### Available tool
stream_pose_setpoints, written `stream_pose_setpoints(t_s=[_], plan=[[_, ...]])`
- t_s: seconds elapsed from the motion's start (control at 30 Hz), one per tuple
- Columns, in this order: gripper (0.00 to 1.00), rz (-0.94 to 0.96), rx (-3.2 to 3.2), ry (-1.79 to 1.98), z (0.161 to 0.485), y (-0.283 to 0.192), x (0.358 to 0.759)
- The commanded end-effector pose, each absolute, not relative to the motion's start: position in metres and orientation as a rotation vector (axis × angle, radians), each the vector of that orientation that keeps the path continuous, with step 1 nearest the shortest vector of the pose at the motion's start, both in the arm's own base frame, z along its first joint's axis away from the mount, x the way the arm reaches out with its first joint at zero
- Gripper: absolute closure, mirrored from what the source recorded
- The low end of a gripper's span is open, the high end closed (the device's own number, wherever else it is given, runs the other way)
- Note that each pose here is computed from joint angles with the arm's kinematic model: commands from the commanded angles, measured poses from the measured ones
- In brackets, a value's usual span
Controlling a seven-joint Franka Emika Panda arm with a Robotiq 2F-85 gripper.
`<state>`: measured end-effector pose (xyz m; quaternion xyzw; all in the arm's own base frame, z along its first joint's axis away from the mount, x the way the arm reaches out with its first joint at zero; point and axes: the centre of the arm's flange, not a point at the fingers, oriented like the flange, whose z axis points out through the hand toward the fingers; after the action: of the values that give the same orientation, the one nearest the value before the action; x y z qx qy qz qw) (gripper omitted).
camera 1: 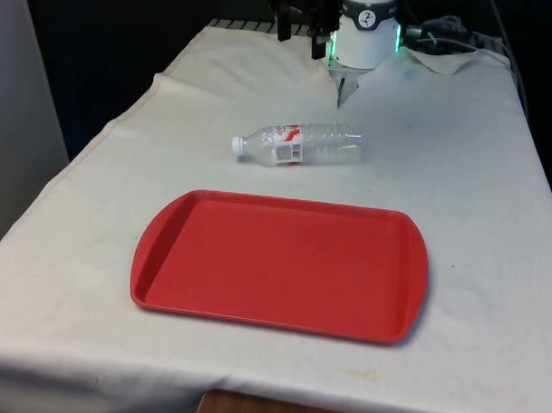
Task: Place the bottle upright on the tray.
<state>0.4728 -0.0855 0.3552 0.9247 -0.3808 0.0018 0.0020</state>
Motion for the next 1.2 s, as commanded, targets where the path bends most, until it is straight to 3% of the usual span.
stream_pose_setpoints(t_s=[0.0,1.17], plan=[[0.0,0.005,2.897,-1.205,0.355,-0.086,0.473],[0.0,0.021,2.743,-1.52,0.357,-0.104,0.473]])
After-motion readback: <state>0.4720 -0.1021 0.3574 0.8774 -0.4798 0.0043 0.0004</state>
